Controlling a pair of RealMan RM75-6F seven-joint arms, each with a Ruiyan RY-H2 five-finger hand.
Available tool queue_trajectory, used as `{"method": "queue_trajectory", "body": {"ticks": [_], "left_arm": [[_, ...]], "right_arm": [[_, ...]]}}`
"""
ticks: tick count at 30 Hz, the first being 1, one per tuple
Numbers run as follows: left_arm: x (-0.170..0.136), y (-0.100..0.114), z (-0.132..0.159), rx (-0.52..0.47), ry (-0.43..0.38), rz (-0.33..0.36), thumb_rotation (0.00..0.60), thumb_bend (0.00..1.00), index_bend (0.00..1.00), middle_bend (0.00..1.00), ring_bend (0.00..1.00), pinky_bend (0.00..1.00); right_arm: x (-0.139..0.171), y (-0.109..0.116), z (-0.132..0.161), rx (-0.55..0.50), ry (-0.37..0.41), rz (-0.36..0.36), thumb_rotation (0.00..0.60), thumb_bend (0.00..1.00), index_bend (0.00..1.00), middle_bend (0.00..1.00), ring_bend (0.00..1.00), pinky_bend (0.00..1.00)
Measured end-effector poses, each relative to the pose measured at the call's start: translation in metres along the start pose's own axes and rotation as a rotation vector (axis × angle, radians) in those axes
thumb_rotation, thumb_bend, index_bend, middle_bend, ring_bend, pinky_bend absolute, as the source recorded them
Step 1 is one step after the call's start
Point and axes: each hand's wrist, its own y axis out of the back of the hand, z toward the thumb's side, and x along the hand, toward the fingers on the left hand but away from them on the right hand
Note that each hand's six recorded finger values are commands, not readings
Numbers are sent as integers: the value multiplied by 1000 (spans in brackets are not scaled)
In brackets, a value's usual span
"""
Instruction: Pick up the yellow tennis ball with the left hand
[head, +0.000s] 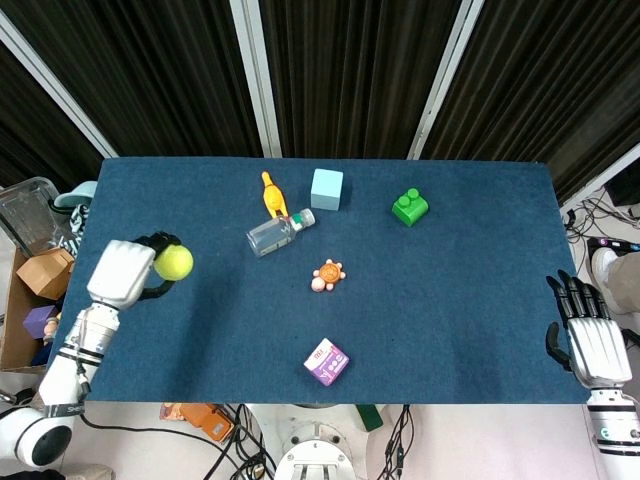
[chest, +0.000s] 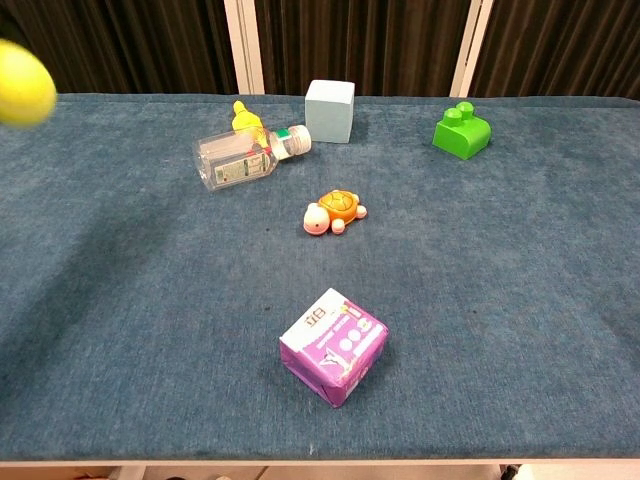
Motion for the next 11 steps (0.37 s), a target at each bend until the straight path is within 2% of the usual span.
{"method": "queue_trajectory", "body": {"ticks": [5,8,11], "left_arm": [[2,63,-13,30,33,120,600,347,621,610,511,714],[0,89,-19,24,50,173,600,346,621,611,511,714],[-5,104,-21,21,58,202,600,345,621,611,511,714]], "right_arm": [[0,0,0,2,0,0,600,850,0,33,105,113],[0,0,0,3,1,-1,600,850,0,33,105,113],[0,0,0,2,-1,0,600,850,0,33,105,113]]}}
